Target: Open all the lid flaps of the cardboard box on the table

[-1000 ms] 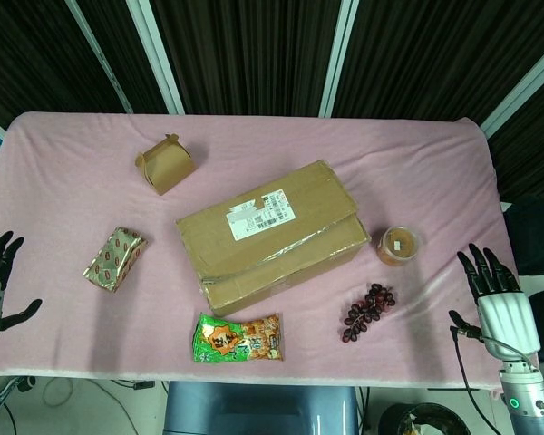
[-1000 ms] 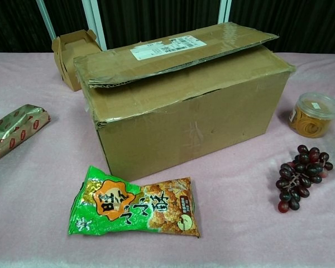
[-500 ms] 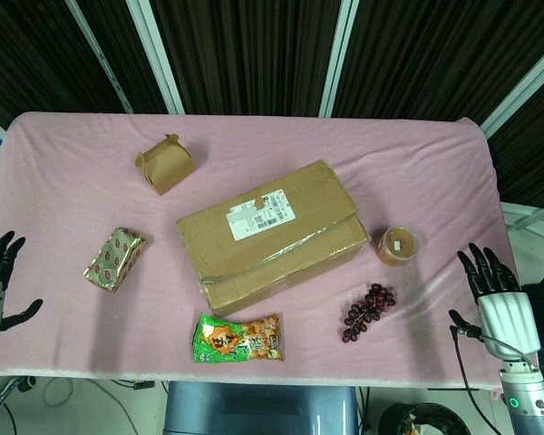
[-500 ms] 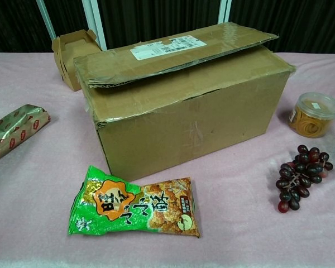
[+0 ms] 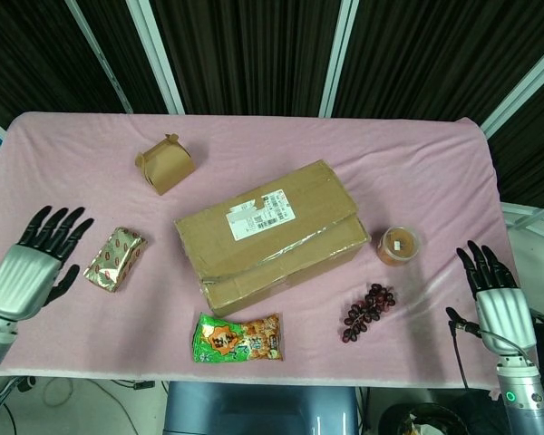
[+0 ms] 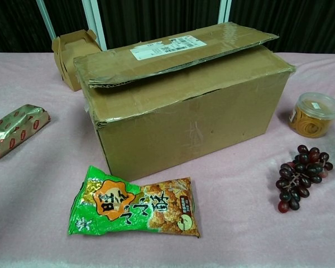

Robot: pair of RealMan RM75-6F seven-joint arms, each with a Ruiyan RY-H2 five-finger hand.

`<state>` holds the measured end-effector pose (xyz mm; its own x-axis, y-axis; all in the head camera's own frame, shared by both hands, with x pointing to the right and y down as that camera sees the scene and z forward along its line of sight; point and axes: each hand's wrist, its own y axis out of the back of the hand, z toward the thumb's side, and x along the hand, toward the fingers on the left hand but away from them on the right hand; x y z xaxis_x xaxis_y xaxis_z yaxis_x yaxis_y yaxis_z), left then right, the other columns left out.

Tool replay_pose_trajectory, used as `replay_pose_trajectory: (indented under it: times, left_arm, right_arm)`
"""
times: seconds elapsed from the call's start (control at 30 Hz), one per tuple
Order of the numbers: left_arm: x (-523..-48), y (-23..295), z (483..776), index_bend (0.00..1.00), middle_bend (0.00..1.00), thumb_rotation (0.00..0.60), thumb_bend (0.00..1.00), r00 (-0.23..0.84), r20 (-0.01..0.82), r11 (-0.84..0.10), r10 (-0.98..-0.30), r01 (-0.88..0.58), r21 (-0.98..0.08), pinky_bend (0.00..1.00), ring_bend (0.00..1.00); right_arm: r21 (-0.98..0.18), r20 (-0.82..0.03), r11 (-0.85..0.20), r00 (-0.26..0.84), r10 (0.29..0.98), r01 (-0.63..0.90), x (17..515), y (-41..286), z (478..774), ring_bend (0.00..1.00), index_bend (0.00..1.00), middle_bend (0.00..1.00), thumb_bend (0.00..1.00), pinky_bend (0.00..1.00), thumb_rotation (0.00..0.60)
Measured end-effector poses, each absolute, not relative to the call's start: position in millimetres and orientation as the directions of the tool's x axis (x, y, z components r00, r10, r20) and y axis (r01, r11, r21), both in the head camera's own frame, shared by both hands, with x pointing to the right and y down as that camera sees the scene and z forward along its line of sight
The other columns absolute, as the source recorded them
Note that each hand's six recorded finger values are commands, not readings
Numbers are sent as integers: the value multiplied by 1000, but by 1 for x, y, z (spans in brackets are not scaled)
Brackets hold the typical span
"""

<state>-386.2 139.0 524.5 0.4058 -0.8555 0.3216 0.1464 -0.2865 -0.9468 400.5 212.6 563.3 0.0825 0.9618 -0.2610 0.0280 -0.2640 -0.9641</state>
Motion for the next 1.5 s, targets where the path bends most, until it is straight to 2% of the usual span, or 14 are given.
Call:
replay_pose_trajectory:
  times: [0.13,0.33,0.53,0.73,0.93,1.3,1.5]
  left_arm:
    - [-335,115,519,49,45,600,633,541,334,-250,-772,226,-942,80,15]
    - [-264,99,515,74,95,600,675,702,350,-164,-620,320,-933,100,46]
    - [-218,106,519,122,167,600,676,788,386,-90,-480,393,-915,122,80]
    - [-192,126,530,142,210,600,680,828,415,-61,-376,425,-903,122,93]
    - [-183,140,541,161,232,600,694,840,437,-52,-321,445,-894,122,93]
    - [-171,153,556,203,278,600,701,844,460,-51,-275,465,-884,122,93]
    - [-173,153,560,281,385,600,713,837,472,-47,-275,479,-877,122,93]
  right_arm:
    - [-963,-264,-267,73,962,41,402,211,564,0,0,0,214,218,600]
    - [-960,-271,-273,53,961,61,405,209,565,0,0,0,214,218,600]
    - [-960,-269,-271,37,962,75,408,207,564,0,0,0,214,218,600]
    - [-959,-270,-271,34,962,81,409,206,564,0,0,0,214,218,600]
    - [-958,-272,-273,32,962,83,409,206,564,0,0,0,214,218,600]
    - [-958,-273,-275,30,961,85,410,205,564,0,0,0,214,218,600]
    - [-958,-273,-275,33,962,83,409,205,564,0,0,0,214,218,600]
